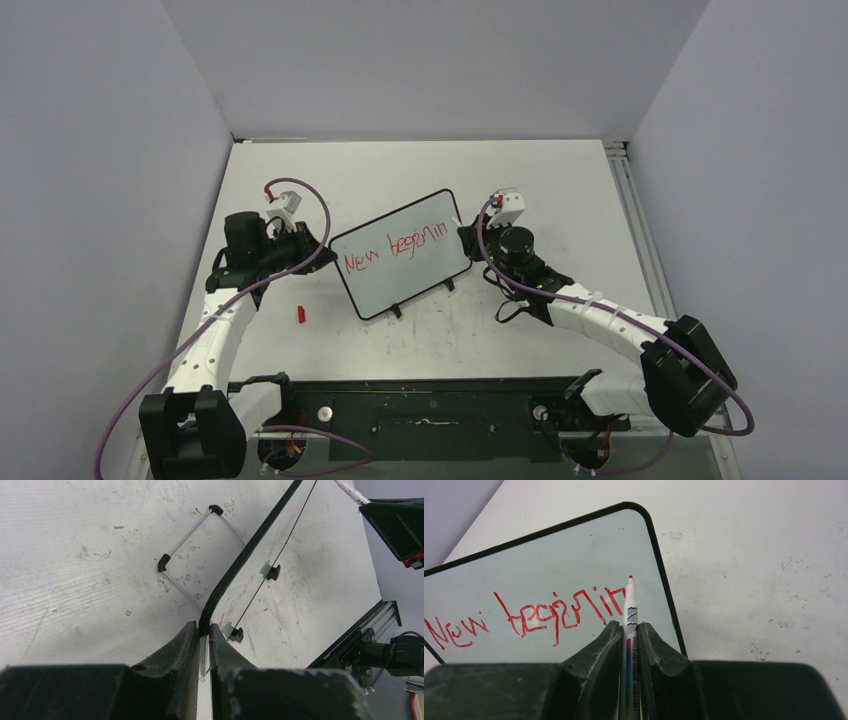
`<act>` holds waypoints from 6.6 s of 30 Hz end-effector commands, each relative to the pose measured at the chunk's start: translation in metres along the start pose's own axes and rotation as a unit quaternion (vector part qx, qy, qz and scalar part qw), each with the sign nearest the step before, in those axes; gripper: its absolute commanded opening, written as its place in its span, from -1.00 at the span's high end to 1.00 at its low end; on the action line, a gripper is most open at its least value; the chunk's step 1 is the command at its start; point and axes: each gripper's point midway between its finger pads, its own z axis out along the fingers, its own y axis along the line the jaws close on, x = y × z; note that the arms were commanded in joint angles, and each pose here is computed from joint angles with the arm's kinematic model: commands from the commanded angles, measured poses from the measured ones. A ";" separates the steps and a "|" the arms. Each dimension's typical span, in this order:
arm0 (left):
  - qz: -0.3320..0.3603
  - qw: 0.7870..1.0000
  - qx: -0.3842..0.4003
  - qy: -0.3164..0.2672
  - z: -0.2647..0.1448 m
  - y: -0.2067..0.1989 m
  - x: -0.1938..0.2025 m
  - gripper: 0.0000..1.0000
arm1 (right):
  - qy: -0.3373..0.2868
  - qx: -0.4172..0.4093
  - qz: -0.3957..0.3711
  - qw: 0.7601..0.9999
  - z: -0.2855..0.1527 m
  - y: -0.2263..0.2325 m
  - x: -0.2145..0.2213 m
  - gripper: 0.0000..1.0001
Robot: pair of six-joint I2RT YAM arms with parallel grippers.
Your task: Write a sentence on the whiteboard
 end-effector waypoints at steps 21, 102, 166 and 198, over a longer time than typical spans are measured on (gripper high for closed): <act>0.019 1.000 0.001 -0.019 -0.003 -0.003 -0.011 1.00 | -0.011 0.002 -0.002 1.000 0.019 0.000 -0.002 0.89; 0.020 1.000 0.003 -0.020 -0.004 -0.005 -0.011 1.00 | -0.003 0.028 -0.013 1.000 0.015 -0.001 0.010 0.89; 0.020 1.000 0.003 -0.021 -0.004 -0.005 -0.011 1.00 | -0.033 0.053 -0.011 0.998 0.013 0.003 -0.017 0.89; 0.018 1.000 0.005 -0.019 -0.003 -0.005 -0.011 1.00 | -0.031 0.047 -0.027 0.998 0.027 0.004 -0.012 0.89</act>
